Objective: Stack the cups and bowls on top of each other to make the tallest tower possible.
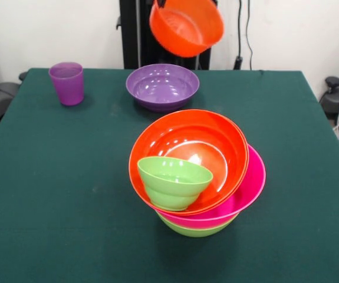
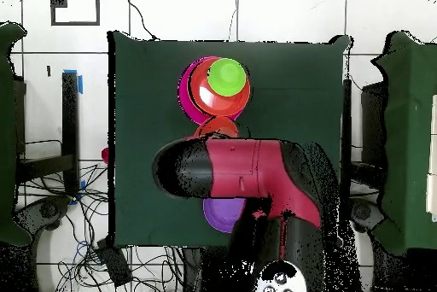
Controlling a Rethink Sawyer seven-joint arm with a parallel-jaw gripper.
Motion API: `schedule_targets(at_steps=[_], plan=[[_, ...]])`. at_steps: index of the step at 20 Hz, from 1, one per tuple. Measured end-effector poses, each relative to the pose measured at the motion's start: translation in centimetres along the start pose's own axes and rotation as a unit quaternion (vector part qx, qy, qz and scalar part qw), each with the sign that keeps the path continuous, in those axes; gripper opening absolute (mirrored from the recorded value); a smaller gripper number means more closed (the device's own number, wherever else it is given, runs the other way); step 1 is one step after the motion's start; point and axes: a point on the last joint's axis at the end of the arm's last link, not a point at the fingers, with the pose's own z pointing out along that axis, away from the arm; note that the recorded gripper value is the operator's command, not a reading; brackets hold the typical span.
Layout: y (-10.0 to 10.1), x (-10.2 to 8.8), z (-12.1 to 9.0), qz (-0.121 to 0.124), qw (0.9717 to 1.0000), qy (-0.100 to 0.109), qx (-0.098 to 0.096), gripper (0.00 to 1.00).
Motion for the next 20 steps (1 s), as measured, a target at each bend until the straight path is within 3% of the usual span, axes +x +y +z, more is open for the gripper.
schedule_targets(at_steps=[2,5,9,16,20], plan=[[-0.1,-0.6,0.6,-0.006,0.9999,-0.012,0.000,0.00],[0.7,-1.8,2.8,-0.036,0.9984,-0.042,0.004,0.00],[1.9,-2.2,4.7,-0.068,0.9961,-0.056,0.010,0.00],[4.5,-2.3,8.8,-0.119,0.9911,-0.053,0.024,0.00],[5.6,-2.2,10.6,-0.134,0.9894,-0.048,0.028,0.00]])
